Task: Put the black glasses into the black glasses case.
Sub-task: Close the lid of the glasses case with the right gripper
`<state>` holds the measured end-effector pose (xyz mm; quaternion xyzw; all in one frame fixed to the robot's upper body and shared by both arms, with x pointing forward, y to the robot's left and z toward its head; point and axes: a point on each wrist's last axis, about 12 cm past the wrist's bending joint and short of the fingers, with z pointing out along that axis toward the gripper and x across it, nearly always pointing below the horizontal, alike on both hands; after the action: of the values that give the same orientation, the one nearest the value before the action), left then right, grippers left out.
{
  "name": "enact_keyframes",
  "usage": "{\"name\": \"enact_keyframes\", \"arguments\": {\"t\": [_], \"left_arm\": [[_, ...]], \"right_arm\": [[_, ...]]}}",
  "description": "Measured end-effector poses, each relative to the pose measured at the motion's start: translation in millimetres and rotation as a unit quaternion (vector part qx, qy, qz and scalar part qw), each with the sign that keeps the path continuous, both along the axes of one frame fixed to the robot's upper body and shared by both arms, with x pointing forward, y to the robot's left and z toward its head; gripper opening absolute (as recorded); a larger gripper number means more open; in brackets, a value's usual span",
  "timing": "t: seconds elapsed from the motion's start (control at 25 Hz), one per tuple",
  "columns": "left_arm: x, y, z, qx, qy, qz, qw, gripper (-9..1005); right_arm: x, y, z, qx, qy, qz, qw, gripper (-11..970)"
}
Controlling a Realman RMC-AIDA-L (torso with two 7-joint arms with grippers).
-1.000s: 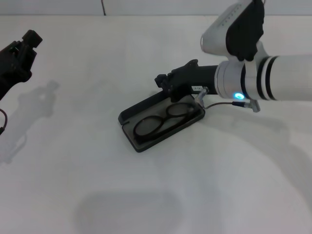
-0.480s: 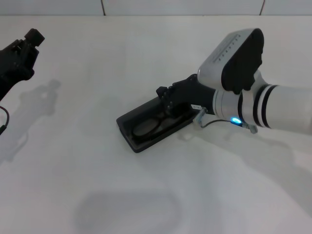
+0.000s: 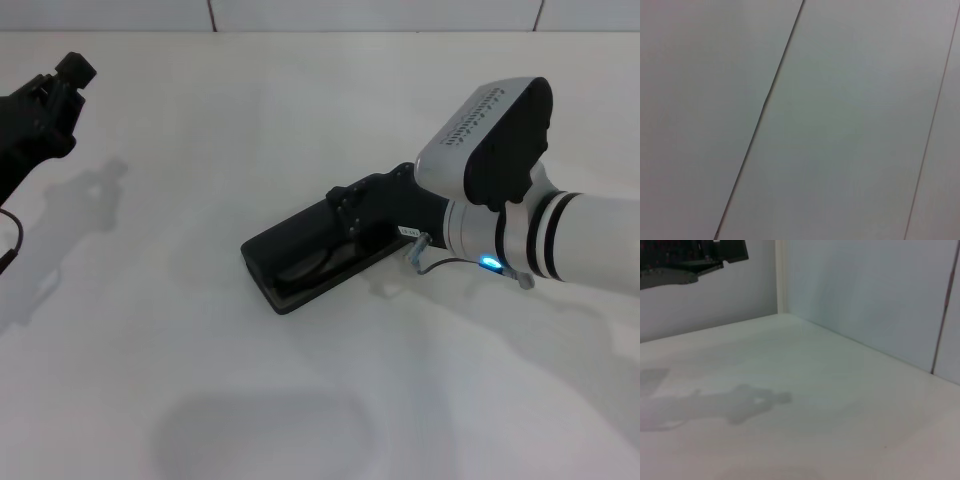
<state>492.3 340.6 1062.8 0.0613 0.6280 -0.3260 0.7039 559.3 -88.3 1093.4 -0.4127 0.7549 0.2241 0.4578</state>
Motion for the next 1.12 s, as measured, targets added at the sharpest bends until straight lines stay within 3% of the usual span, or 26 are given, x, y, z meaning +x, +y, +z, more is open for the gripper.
{"name": "enact_keyframes", "arguments": {"t": [1.12], "left_arm": [[11.4,0,6.5,0.011,-0.011,0.000,1.000,41]], "right_arm": [[-12.5,-14,-4.3,0.017,-0.006,-0.031,0.999,22]]}}
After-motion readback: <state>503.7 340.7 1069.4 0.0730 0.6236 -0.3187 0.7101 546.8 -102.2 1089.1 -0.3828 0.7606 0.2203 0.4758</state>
